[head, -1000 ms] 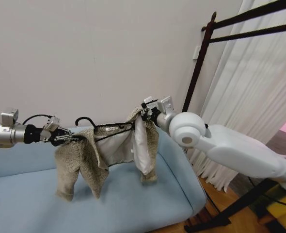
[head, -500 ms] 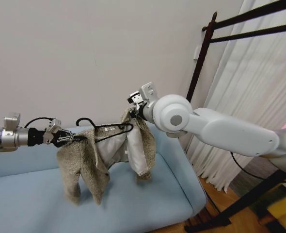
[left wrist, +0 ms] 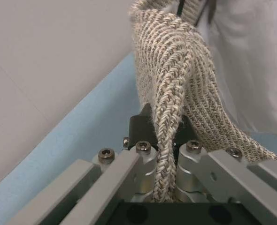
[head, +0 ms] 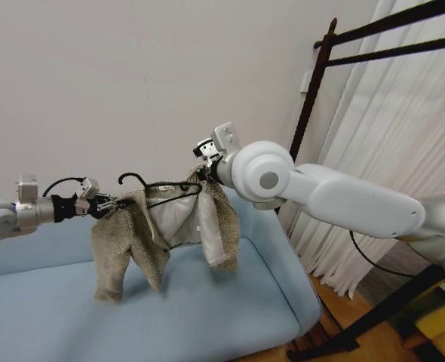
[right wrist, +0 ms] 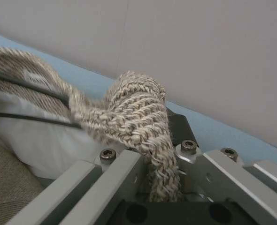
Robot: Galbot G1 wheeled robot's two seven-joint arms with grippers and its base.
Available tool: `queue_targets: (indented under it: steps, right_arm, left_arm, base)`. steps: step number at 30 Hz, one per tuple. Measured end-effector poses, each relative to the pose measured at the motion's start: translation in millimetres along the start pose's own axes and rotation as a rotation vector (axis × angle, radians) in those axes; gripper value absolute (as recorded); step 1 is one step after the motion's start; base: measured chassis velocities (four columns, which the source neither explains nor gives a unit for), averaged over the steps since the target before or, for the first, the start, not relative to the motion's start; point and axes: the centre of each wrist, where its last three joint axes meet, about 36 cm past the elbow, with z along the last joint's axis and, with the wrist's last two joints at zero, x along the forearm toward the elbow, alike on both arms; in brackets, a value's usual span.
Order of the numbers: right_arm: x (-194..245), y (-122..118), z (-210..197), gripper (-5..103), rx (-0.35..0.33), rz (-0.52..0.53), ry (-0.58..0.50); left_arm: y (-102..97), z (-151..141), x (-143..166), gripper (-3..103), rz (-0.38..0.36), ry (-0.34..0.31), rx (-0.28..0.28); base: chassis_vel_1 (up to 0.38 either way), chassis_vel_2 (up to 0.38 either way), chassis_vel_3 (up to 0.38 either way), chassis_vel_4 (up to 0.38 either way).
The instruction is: Pick up the clothes from the sofa and hang them on the clothes hanger.
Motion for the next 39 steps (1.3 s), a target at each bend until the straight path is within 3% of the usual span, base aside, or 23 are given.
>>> queue_targets:
  steps: [7, 13, 18, 23, 30, 39]
  right_arm:
    - [1, -14, 3, 1, -0.032, 0.007, 0.009]
    - [5, 0, -11, 1, -0.076, -0.041, 0.022]
    - [4, 14, -46, 1, -0.200, -0.077, 0.071]
    - [17, 8, -68, 1, -0.257, -0.102, 0.062]
    - [35, 13, -77, 1, -0.259, -0.122, 0.020]
    - [28, 44, -32, 1, -0.219, -0.175, 0.088]
  left_arm:
    - [2.1, -2, 3, 3, -0.007, -0.010, -0.004]
    - [-9.7, -5, -5, 3, 0.012, -0.014, 0.001]
    - [-17.5, -5, -8, 3, 0.035, -0.022, 0.013]
    - [-20.0, 2, -9, 3, 0.044, -0.024, 0.024]
    - [-28.0, 8, -14, 3, 0.044, -0.016, 0.032]
    - [-27.7, 7, -13, 3, 0.030, -0.016, 0.040]
  base:
    - [0.000, 0.000, 0.000, 0.000]
    - [0.000, 0.000, 0.000, 0.000]
    - [0.000, 0.000, 0.000, 0.000]
    - [0.000, 0.000, 0.000, 0.000]
    - [0.000, 0.000, 0.000, 0.000]
    - [0.000, 0.000, 0.000, 0.000]
